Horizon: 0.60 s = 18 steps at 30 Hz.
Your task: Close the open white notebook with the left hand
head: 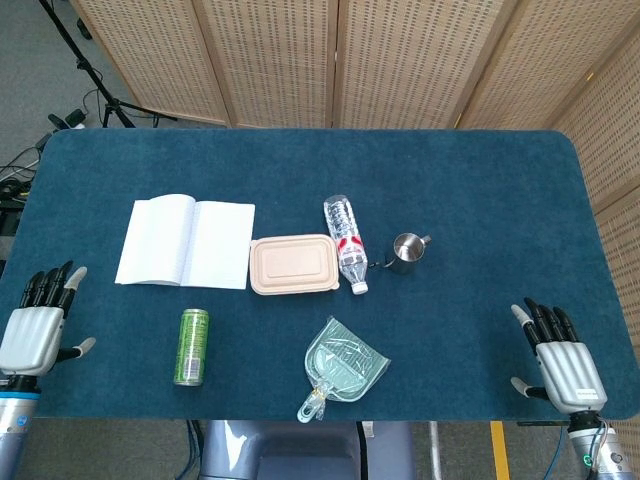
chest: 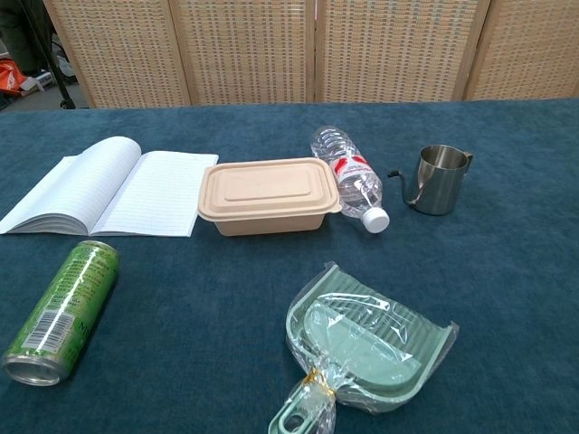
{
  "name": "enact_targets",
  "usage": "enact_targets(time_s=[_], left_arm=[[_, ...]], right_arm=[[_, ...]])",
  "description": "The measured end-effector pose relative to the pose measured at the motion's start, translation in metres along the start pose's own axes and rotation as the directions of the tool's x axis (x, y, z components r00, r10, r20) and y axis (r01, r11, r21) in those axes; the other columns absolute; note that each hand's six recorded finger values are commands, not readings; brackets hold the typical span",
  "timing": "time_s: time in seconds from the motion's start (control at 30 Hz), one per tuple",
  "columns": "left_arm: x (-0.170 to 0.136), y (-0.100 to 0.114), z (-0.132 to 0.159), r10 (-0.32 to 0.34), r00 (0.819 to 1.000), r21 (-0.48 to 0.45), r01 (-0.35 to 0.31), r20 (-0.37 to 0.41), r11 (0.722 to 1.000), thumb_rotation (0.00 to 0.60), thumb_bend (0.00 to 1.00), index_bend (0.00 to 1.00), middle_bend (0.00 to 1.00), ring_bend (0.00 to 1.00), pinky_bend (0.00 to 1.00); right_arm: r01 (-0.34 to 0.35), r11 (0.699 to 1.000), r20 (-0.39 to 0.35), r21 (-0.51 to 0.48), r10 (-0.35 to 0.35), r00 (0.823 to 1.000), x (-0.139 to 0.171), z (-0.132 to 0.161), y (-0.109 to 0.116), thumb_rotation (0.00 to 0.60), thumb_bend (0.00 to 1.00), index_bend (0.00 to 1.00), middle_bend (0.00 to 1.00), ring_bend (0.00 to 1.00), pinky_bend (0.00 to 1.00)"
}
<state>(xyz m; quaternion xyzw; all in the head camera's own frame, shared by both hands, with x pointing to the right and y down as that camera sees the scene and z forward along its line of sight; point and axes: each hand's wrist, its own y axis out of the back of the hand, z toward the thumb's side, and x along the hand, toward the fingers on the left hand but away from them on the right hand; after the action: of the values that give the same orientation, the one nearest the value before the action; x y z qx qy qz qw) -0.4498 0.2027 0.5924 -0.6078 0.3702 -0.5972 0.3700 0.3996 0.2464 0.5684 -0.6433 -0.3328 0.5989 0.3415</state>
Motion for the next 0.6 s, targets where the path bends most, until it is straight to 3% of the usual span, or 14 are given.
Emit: enact_targets(time_s=[0.6], left_arm=[[0.078, -0.041, -0.002, -0.03, 1.0, 0.085, 0.03, 0.001, 0.996, 0.6, 0.0, 0.0, 0.0, 0.0, 0.0]], right_arm=[[0.0, 1.0, -0.015, -0.011, 0.0, 1.0, 0.001, 0.004, 0.0, 0.6, 0.0, 0.0, 0.0, 0.0, 0.0]])
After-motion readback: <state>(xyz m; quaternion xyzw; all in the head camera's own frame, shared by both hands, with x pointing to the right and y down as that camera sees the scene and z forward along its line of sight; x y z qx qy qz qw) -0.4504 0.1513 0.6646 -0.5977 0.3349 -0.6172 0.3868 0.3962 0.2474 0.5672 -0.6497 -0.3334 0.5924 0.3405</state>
